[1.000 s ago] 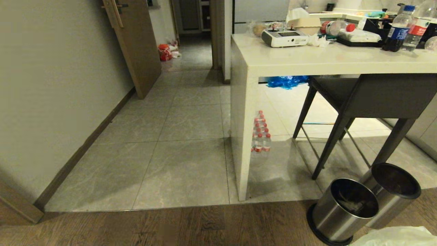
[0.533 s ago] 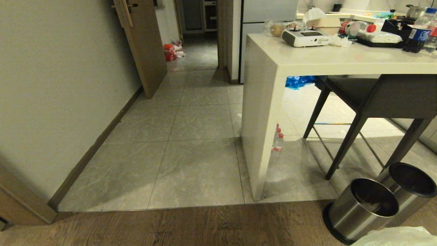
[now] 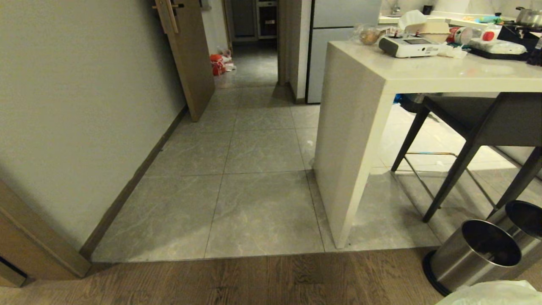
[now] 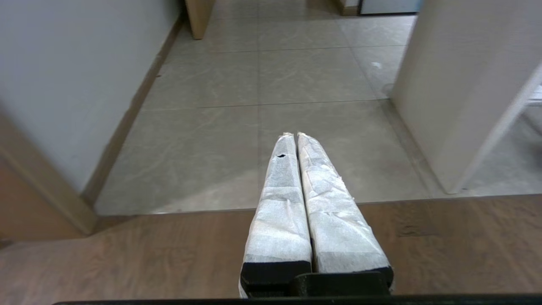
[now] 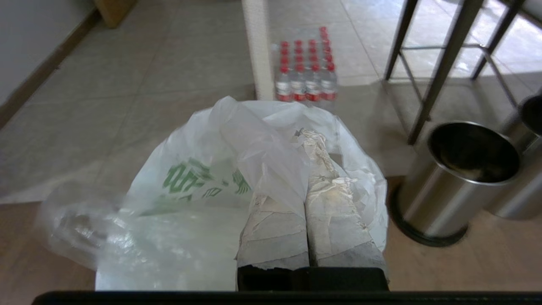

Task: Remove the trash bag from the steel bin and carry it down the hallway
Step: Put the trash bag at the door

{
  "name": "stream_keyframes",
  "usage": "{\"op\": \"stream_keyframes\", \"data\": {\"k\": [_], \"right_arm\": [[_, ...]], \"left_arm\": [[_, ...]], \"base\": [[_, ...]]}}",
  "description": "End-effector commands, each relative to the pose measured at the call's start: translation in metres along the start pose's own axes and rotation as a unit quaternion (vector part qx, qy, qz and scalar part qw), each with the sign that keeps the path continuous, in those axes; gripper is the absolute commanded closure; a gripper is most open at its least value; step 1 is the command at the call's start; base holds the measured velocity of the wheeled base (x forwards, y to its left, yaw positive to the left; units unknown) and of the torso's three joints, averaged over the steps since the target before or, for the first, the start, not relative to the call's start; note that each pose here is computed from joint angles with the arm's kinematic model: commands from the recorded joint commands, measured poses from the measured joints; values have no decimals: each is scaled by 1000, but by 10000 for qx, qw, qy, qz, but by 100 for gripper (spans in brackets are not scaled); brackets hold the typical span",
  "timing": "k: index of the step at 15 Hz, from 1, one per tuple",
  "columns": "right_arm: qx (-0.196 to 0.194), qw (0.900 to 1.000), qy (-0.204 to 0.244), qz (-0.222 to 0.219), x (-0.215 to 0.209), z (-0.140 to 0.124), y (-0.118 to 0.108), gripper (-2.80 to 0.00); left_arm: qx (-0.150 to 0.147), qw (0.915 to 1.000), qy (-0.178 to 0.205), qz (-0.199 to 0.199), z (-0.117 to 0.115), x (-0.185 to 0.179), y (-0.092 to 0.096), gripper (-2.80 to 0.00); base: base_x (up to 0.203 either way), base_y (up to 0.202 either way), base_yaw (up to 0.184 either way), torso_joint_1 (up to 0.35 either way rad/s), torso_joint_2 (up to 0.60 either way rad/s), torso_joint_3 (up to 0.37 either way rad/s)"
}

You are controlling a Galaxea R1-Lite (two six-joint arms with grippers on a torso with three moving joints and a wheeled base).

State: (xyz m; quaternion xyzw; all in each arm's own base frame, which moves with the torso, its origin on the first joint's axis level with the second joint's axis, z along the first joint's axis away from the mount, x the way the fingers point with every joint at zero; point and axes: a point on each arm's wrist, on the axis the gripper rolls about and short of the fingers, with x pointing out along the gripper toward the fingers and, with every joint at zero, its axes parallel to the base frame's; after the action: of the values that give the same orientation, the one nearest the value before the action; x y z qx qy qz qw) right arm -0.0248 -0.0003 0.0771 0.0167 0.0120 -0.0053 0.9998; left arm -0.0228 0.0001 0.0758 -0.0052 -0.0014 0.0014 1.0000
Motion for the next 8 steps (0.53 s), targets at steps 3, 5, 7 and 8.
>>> {"op": "stream_keyframes", "data": {"k": [3, 5, 7, 8], "right_arm": [[0, 10000, 9, 5, 0, 0, 0, 0], [0, 10000, 10, 3, 0, 0, 0, 0], [1, 10000, 15, -1, 0, 0, 0, 0], [0, 10000, 14, 0, 0, 0, 0, 0]], "left_arm": [[-2, 10000, 6, 0, 0, 0, 0, 0], [-2, 10000, 14, 5, 0, 0, 0, 0], [-2, 10000, 8, 9, 0, 0, 0, 0], [-2, 10000, 13, 9, 0, 0, 0, 0]], "base": [[0, 194, 1, 2, 3, 4], [0, 192, 2, 0, 2, 1], [0, 190, 0, 0, 3, 1], [0, 183, 5, 2, 7, 3]]}}
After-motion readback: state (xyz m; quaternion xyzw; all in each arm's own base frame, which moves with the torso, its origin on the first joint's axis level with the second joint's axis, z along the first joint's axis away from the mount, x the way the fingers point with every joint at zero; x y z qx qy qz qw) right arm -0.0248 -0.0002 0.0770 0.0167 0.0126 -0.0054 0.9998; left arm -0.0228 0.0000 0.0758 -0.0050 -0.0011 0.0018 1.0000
